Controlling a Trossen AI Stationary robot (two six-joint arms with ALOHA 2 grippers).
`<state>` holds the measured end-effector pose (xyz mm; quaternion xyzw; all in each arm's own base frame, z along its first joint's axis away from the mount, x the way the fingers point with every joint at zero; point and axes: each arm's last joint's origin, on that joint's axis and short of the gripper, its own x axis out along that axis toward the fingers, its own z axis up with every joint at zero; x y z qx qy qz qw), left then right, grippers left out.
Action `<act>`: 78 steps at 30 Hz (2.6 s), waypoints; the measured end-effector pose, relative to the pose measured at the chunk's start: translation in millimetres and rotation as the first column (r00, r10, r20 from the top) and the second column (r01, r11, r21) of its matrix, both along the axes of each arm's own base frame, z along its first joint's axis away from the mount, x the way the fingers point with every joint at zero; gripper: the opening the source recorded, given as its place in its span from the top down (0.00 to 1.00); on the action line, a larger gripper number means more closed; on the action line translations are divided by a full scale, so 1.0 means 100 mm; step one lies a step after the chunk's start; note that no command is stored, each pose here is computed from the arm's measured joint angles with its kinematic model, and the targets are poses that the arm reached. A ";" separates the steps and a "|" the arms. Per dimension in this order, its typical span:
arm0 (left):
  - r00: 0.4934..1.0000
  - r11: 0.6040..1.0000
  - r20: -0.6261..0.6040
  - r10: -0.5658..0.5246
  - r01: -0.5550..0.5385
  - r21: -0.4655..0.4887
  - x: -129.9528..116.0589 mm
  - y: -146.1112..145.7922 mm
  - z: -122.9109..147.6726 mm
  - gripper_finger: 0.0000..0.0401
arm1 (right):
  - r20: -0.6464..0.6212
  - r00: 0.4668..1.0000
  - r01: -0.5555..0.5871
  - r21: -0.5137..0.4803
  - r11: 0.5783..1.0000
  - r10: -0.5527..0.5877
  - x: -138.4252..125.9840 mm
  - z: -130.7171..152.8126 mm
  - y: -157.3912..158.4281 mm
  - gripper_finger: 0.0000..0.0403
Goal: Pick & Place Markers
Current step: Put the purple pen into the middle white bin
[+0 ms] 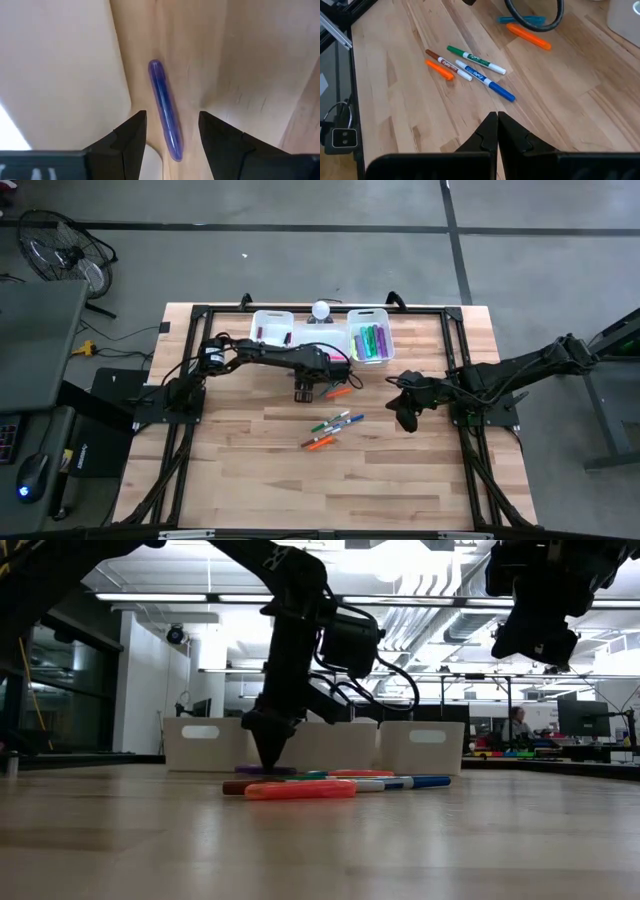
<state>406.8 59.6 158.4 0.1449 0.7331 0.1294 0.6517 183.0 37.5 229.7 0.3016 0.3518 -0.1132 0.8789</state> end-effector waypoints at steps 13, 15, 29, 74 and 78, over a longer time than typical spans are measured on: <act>0.993 0.992 0.004 0.120 -0.120 0.049 -0.05 0.00 0.01 0.56 | 0.000 1.000 0.000 0.000 1.000 0.000 0.00 0.00 0.00 1.00; 0.990 0.990 0.004 0.138 -0.138 0.039 -0.05 0.00 0.01 0.56 | 0.000 1.000 0.003 0.002 1.000 -0.003 0.00 0.00 0.00 1.00; 0.980 0.981 0.030 0.196 -0.195 -0.015 -0.05 -0.02 0.00 0.56 | -0.002 0.999 0.035 0.040 0.999 -0.035 0.00 0.00 0.00 1.00; 0.952 0.951 0.044 0.304 -0.306 0.038 -0.05 -0.02 -0.04 0.63 | 0.028 0.999 0.027 0.082 0.996 -0.029 0.02 0.03 0.01 1.00; 0.938 0.938 0.031 0.346 -0.345 -0.026 -0.07 0.09 -0.04 0.63 | 0.028 0.999 0.027 0.082 0.996 -0.030 0.02 0.03 0.01 1.00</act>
